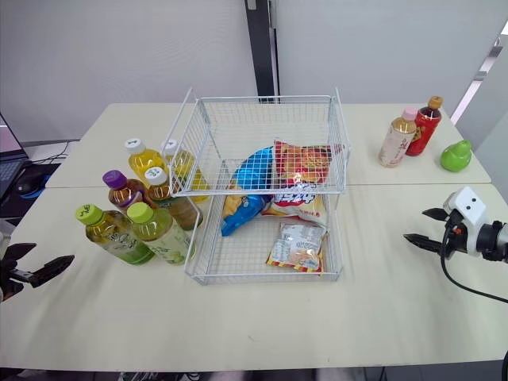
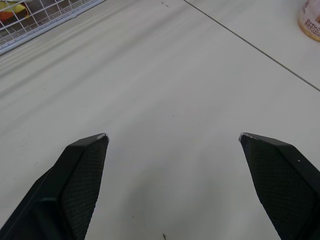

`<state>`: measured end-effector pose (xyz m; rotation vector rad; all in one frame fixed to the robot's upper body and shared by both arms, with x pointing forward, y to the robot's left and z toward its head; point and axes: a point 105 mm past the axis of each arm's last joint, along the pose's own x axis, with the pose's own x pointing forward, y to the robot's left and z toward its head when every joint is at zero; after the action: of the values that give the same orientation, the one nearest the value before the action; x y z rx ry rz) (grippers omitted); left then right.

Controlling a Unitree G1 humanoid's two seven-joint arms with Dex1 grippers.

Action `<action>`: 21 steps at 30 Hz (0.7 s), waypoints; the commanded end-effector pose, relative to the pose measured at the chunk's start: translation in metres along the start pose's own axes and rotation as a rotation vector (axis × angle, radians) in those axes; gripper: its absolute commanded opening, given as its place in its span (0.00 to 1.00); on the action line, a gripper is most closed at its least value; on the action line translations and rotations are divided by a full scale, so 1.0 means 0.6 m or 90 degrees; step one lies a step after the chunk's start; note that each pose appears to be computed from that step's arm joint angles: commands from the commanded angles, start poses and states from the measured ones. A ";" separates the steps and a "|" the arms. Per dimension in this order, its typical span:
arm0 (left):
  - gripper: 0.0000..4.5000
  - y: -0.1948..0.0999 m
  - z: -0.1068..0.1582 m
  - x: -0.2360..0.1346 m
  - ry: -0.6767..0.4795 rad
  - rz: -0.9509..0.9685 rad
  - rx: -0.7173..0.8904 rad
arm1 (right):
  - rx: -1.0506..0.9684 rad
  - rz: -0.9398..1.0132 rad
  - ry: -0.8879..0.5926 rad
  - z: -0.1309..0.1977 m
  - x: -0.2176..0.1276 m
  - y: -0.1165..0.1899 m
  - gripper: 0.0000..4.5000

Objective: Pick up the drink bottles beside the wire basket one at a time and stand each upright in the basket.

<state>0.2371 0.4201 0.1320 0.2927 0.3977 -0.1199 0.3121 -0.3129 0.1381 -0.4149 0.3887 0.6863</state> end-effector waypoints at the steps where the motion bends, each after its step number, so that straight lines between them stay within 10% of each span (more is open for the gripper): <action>1: 0.99 0.011 0.020 -0.008 -0.023 0.007 0.011 | -0.021 -0.021 -0.029 0.020 -0.012 -0.009 1.00; 21: 0.99 0.034 0.033 -0.023 -0.089 0.018 -0.054 | -0.036 -0.099 -0.092 0.034 -0.031 -0.039 1.00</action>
<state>0.2365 0.4342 0.1464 0.1925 0.3190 -0.0991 0.3193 -0.3273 0.1537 -0.4253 0.2539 0.5816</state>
